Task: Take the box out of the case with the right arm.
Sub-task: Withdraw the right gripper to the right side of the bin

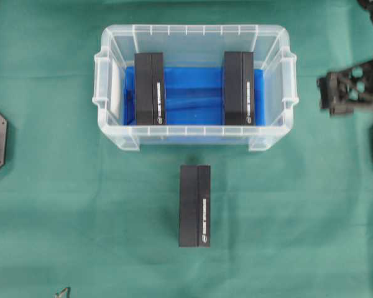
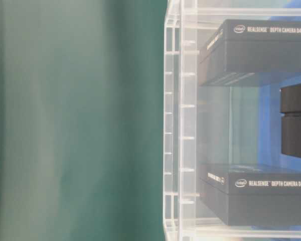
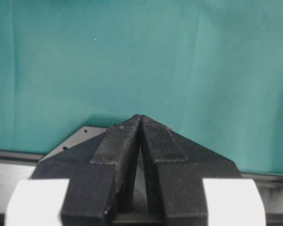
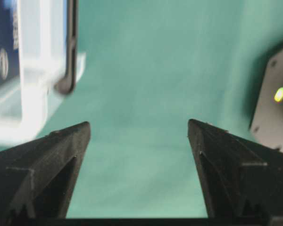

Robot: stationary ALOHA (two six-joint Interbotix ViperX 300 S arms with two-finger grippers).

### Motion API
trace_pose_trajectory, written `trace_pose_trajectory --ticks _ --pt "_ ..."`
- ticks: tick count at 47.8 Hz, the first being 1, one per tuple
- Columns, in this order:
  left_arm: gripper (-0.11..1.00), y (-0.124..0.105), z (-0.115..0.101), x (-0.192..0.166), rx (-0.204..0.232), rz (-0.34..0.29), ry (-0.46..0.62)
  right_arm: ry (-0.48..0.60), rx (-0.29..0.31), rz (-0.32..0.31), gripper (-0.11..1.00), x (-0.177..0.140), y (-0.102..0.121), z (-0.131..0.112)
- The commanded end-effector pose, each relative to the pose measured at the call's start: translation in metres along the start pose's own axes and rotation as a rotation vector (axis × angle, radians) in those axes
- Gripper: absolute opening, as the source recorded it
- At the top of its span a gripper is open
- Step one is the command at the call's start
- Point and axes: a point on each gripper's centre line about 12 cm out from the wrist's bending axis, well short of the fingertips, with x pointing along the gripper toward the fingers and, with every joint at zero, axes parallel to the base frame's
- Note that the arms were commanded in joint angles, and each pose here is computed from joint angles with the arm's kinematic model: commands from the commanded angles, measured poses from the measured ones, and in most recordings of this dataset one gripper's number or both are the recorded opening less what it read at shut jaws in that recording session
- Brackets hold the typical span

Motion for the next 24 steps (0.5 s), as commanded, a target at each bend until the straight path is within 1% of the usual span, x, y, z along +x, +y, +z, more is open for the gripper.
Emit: trace_pose_trajectory --ticks 1,6,9,24 --pt "0.00 0.000 0.003 -0.004 -0.002 -0.002 -0.015 -0.011 0.017 0.024 0.84 -0.003 0.000 0.016" --pt "0.00 0.000 0.003 -0.003 0.000 0.000 -0.014 -0.019 0.022 0.027 0.84 -0.002 0.000 0.027" --pt "0.00 0.000 0.003 -0.004 -0.002 -0.002 -0.017 -0.019 0.026 0.028 0.84 -0.001 0.000 0.030" --pt "0.00 0.000 0.003 -0.004 0.000 -0.002 -0.015 -0.013 0.027 0.024 0.84 -0.001 0.000 0.029"
